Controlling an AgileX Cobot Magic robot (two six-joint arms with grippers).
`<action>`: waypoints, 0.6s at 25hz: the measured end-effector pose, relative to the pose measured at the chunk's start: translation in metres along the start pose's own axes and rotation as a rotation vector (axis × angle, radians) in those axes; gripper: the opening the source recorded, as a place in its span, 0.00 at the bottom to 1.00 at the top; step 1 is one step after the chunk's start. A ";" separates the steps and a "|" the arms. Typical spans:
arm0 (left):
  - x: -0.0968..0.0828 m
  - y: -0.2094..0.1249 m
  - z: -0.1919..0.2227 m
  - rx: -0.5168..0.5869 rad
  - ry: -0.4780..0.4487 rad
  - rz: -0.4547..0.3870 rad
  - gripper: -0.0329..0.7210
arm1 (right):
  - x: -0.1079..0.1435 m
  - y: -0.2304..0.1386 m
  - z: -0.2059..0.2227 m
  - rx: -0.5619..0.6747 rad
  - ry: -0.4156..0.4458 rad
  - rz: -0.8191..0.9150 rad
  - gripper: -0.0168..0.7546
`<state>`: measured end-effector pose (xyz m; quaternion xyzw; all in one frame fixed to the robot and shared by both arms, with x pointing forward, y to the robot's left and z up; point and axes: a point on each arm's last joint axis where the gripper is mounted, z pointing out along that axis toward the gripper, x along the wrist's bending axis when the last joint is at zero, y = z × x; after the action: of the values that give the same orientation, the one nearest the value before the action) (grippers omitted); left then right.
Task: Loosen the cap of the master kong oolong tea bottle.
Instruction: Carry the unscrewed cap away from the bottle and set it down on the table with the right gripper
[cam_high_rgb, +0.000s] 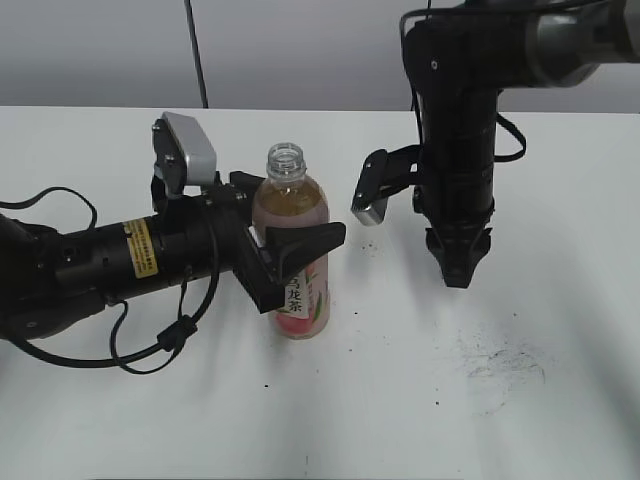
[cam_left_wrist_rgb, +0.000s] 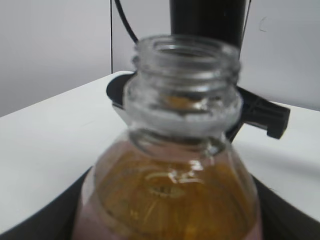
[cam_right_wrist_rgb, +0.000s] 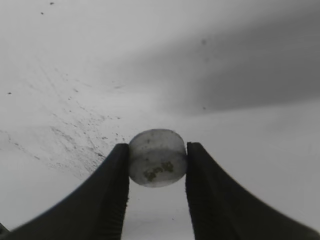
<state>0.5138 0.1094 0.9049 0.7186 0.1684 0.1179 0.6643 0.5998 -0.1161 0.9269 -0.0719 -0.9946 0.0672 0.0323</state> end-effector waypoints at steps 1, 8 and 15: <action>0.000 0.000 0.000 0.000 0.000 0.000 0.63 | 0.000 0.001 0.004 -0.002 0.017 0.009 0.37; 0.000 0.000 0.000 0.000 0.000 0.000 0.63 | 0.001 0.006 0.023 -0.013 0.090 0.090 0.38; 0.000 0.000 0.000 0.000 0.000 0.000 0.63 | 0.001 0.008 0.038 0.012 0.119 0.128 0.43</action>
<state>0.5138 0.1094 0.9049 0.7186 0.1684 0.1179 0.6643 0.5975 -0.1128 0.8887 -0.1391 -0.9839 0.0707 0.0874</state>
